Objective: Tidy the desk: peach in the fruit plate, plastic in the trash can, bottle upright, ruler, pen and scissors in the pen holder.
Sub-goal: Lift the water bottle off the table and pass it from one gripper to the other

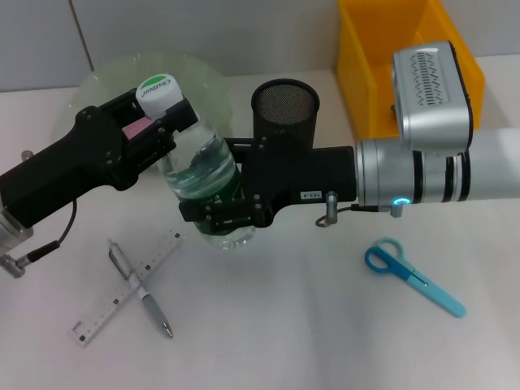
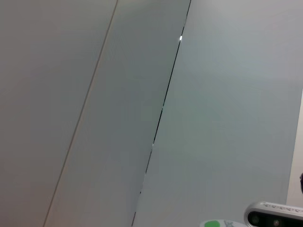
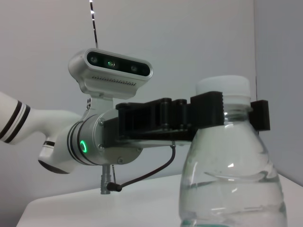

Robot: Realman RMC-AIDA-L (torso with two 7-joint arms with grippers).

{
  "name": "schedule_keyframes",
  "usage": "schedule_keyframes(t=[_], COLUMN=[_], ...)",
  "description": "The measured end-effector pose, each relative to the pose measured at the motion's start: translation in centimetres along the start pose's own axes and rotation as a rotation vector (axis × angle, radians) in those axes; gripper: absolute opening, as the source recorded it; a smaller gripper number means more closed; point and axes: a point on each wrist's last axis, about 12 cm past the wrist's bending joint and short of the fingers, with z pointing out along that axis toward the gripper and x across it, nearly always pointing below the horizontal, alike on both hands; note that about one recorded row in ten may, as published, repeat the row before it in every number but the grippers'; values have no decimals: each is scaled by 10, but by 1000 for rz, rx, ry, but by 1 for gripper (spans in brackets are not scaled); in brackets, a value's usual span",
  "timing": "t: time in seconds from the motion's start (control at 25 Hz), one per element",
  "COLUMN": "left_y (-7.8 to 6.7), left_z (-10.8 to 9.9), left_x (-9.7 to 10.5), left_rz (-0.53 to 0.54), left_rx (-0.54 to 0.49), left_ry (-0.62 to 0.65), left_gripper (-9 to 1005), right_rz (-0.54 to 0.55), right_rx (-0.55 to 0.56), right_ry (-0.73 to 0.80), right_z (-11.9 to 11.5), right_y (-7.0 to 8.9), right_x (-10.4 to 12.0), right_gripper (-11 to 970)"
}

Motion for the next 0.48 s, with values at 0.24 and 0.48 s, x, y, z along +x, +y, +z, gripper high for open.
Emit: schedule_keyframes(t=[0.24,0.48], left_y=[0,0], left_z=[-3,-4], left_x=[0,0], left_rz=[9,11], left_rx=[-11,-13], left_ry=[-3,-5], left_gripper=[451,450], right_rz=[4,-14], right_rx=[0,-35], right_ry=[-2,23], right_z=[0,4], right_y=[0,3], right_x=[0,-1], right_gripper=[774,775])
